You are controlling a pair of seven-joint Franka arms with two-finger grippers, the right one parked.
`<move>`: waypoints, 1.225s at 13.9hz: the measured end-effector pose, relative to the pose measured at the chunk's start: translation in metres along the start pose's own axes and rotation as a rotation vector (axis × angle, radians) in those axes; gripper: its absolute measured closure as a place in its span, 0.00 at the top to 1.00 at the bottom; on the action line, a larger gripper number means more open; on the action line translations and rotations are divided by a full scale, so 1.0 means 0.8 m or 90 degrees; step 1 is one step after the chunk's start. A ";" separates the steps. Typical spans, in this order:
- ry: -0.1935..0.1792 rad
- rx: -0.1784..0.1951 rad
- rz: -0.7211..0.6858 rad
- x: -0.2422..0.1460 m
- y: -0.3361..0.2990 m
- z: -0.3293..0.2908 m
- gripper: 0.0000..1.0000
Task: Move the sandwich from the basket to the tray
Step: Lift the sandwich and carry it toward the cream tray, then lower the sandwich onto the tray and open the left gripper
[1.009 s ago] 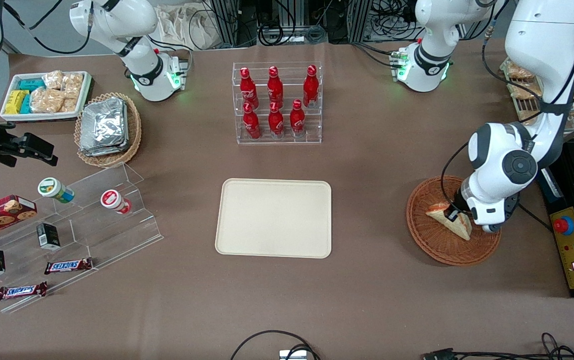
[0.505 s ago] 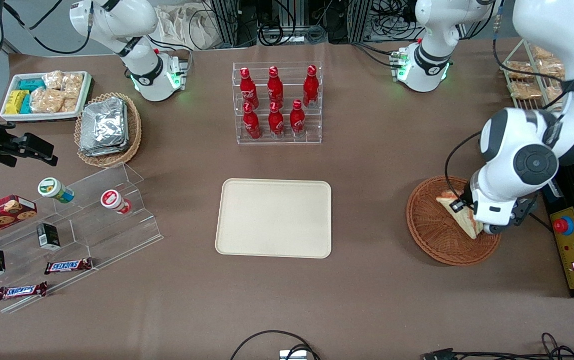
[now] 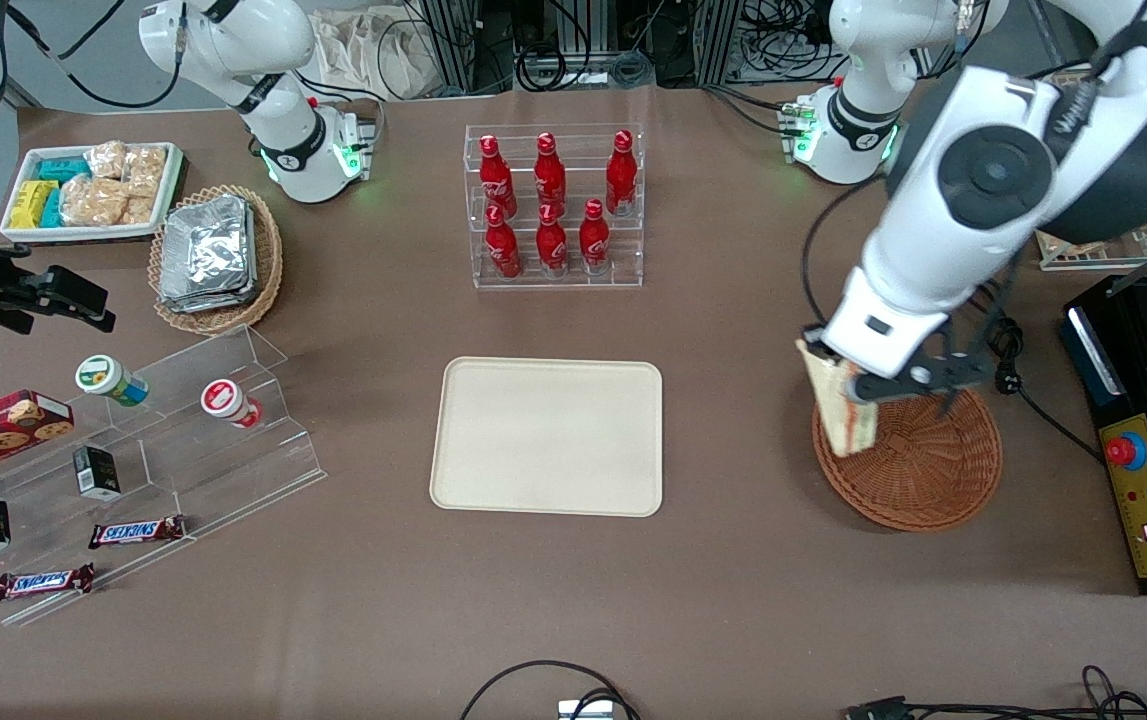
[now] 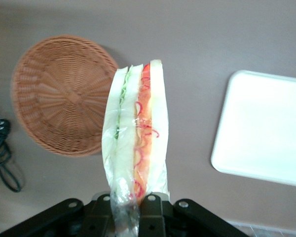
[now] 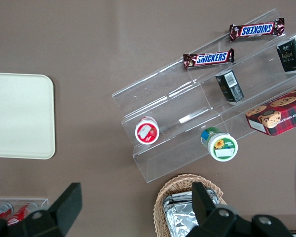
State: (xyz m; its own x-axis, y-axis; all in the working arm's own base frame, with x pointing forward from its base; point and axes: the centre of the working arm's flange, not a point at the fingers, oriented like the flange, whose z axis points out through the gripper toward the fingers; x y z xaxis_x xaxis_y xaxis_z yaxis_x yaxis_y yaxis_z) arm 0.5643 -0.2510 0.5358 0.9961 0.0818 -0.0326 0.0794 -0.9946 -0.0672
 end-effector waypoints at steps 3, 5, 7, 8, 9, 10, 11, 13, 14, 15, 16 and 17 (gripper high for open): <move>-0.007 -0.016 0.070 -0.031 0.065 0.002 0.16; -0.001 -0.021 0.103 -0.050 0.112 0.015 0.16; 0.007 -0.010 0.108 -0.064 0.157 0.043 0.16; 0.012 0.002 0.117 -0.067 0.175 0.065 0.16; 0.018 0.009 0.123 -0.067 0.193 0.088 0.16; 0.025 0.011 0.115 -0.067 0.210 0.111 0.16; 0.033 0.013 0.102 -0.067 0.227 0.137 0.16; 0.043 0.026 0.094 -0.063 0.248 0.192 0.16; 0.042 0.030 0.095 -0.061 0.256 0.220 0.16; 0.042 0.032 0.095 -0.059 0.261 0.244 0.16; 0.042 0.037 0.093 -0.057 0.265 0.265 0.16; 0.043 0.038 0.093 -0.055 0.267 0.282 0.16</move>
State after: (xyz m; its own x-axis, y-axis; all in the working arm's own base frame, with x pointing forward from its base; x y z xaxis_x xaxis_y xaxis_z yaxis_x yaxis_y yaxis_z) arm 0.5292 -0.4526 0.2977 0.9973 -0.0699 0.0209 -0.0667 -0.9898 -0.1262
